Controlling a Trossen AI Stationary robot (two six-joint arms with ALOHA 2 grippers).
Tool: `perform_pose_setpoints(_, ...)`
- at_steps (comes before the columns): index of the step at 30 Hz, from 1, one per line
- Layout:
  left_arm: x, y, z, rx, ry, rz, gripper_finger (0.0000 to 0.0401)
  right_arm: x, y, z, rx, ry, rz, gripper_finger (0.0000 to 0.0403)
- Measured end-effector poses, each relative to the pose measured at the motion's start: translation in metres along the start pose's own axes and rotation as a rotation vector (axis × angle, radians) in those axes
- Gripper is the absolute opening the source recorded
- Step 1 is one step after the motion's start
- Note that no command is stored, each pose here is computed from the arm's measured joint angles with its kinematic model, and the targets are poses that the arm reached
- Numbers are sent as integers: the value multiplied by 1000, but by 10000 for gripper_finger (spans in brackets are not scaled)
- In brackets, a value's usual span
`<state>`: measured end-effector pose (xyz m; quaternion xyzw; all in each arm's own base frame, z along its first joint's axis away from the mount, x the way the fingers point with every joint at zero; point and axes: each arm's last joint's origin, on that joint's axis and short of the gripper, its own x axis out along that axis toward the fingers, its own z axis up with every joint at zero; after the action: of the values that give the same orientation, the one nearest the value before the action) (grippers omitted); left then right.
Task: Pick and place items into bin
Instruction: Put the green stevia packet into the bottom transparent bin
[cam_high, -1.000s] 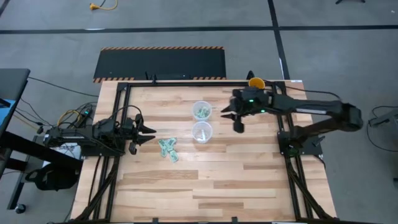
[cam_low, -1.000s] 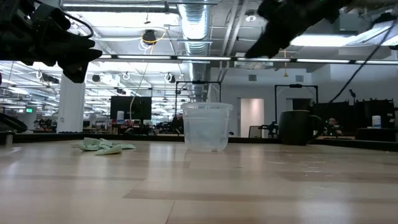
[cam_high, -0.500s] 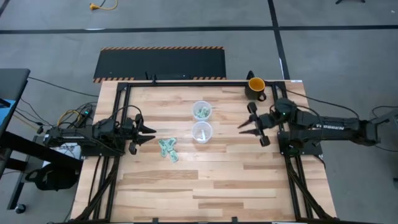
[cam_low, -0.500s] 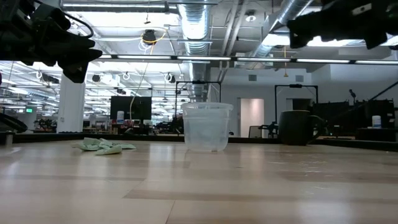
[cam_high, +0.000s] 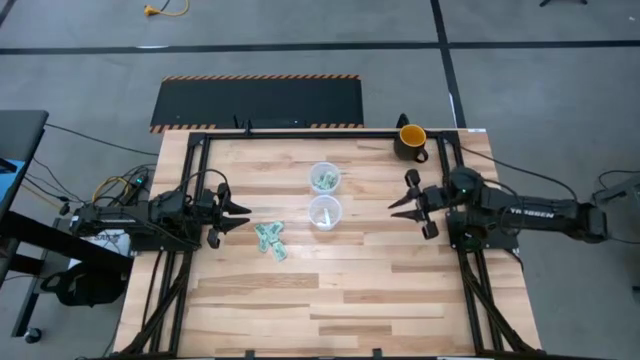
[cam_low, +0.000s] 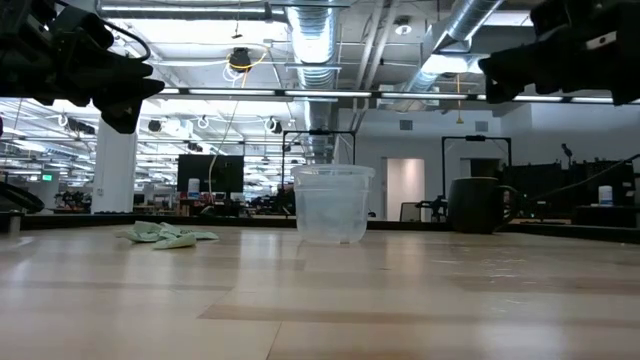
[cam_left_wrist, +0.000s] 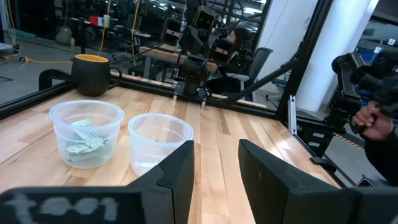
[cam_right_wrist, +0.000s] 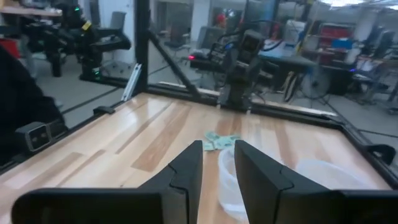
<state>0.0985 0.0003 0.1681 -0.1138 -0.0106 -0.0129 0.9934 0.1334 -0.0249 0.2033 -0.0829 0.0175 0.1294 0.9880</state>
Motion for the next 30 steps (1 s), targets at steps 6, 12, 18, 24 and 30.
perform_pose_setpoints(6,0,0,0,0,0,0,114,-10,8,-14,17,-36,-38,87)
perform_pose_setpoints(12,0,0,0,0,0,0,114,-16,13,-32,84,-37,-134,87)
perform_pose_setpoints(18,0,0,0,0,0,0,114,-20,16,-35,126,-27,-153,87)
perform_pose_setpoints(24,0,0,0,0,0,0,114,-21,25,-44,187,50,-72,87)
perform_pose_setpoints(30,0,0,0,0,0,-1,114,-20,31,-42,174,27,54,87)
